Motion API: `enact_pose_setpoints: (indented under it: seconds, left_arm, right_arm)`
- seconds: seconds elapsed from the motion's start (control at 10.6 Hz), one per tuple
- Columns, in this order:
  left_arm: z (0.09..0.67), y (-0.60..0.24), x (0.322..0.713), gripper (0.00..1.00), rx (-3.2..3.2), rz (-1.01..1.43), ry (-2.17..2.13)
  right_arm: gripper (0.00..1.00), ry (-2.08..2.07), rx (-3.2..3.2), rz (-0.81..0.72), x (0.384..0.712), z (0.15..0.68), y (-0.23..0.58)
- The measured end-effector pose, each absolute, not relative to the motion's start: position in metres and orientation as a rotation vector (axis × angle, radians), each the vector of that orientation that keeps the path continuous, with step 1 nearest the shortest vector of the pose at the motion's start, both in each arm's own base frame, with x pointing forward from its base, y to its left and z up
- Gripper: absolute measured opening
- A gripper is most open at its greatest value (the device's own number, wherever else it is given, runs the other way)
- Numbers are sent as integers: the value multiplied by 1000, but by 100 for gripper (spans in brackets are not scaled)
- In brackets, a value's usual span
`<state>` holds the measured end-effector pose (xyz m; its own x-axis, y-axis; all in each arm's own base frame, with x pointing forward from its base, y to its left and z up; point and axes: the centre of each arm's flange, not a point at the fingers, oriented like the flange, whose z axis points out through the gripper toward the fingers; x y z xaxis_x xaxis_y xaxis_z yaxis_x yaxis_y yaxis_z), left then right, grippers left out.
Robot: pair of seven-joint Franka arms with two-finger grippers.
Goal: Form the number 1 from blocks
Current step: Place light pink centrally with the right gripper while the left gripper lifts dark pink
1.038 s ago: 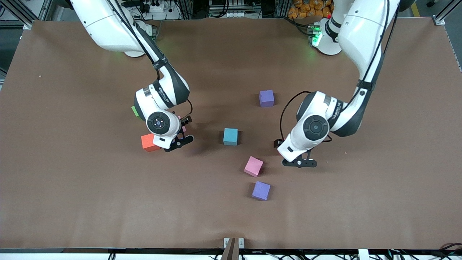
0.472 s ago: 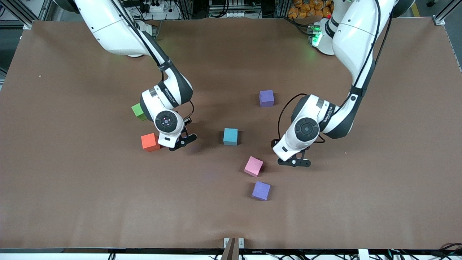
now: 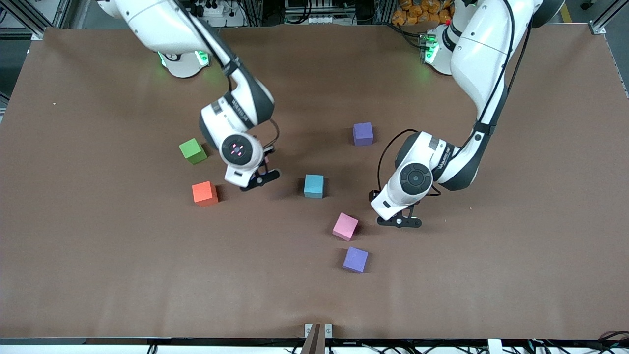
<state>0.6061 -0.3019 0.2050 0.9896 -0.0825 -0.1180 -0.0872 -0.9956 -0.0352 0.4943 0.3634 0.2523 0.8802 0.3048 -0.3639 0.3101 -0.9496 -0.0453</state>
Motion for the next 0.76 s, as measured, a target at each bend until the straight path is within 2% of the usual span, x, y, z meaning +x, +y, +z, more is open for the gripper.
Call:
enact_pose_setpoints:
  seconds: [0.19,0.28,0.47,0.76]
  left_arm:
    - [203,-301,607,93,-3093,181,129]
    - [204,-300,607,79,-3094,180,127]
    - [205,-300,608,62,-3095,175,125]
    - [206,-298,609,62,-3096,173,121]
  right_arm:
    - [64,296,3034,-619,452,254,413]
    - [63,219,3021,-638,429,251,434]
    - [63,130,3000,-670,386,247,472]
    - [63,149,3008,-632,351,224,489]
